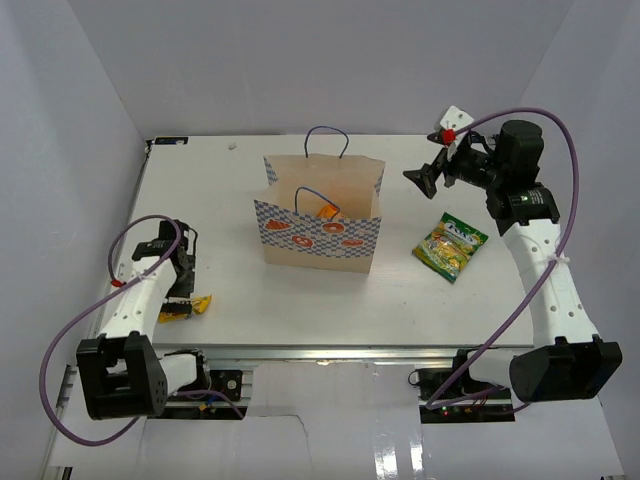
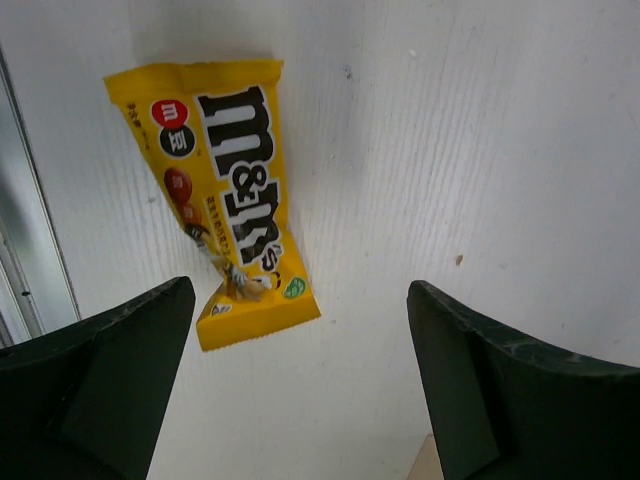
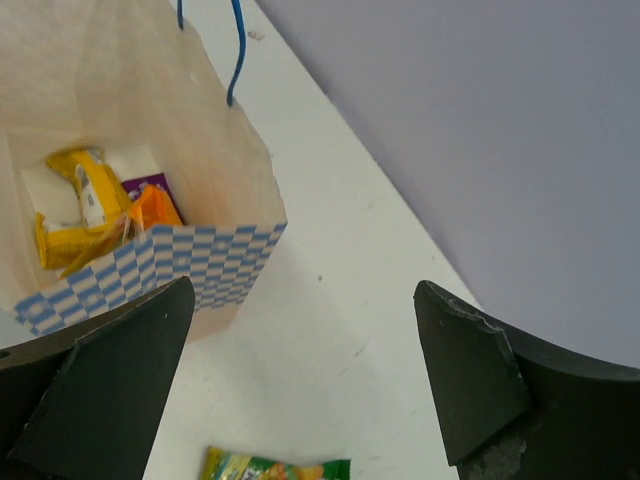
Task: Place the snacks into the paper bag
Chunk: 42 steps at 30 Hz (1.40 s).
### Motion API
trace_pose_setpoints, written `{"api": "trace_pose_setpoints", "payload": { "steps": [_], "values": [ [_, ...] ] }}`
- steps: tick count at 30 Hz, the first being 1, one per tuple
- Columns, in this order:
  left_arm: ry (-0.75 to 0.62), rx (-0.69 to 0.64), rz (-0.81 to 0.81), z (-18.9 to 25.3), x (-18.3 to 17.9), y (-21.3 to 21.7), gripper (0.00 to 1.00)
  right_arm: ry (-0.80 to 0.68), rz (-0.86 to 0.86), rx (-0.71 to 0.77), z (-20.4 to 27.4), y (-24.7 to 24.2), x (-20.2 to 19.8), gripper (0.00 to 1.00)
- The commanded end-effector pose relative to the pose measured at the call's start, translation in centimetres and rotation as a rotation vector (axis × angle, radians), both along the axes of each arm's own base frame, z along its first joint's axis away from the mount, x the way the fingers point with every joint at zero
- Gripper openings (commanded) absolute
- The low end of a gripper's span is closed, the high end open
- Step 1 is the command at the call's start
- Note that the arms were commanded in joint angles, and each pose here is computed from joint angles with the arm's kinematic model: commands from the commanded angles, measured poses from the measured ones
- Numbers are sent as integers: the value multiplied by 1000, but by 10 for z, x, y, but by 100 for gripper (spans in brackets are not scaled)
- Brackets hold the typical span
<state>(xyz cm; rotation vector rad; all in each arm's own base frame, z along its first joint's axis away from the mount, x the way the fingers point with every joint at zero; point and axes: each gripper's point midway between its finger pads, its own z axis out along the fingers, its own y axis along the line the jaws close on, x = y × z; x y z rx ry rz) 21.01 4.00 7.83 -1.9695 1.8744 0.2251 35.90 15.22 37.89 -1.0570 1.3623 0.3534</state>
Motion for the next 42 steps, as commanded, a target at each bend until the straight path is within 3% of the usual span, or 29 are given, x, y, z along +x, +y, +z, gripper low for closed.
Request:
{"api": "trace_pose_setpoints", "payload": {
  "steps": [1,10,13,16,21,25,30,37,42],
  "values": [
    [1,-33,-51,-11,17,8,98,80,25,15,-17,-14,-17,96],
    [107,-116,-12,-49,15,25,95,205,-7,-8,-56,-28,-20,97],
    [124,-145,-14,-63,8,23,90,248,-6,7,-66,-28,-20,96],
    [104,-166,-24,-73,7,19,78,280,-44,20,-73,-42,-16,96],
    [69,-167,-74,-74,11,18,50,310,-70,28,-82,-51,-16,96],
    [-34,-169,-168,-56,34,15,26,327,-84,35,-87,-57,-17,95],
    [-280,-187,-385,3,76,-4,4,350,-97,43,-94,-63,-18,95],
    [-780,-41,-729,149,128,-33,1,378,-57,29,-110,-64,-24,95],
    [-1139,122,-1085,274,138,-85,1,448,-39,-1,-133,-66,-27,94]
  ]
}}
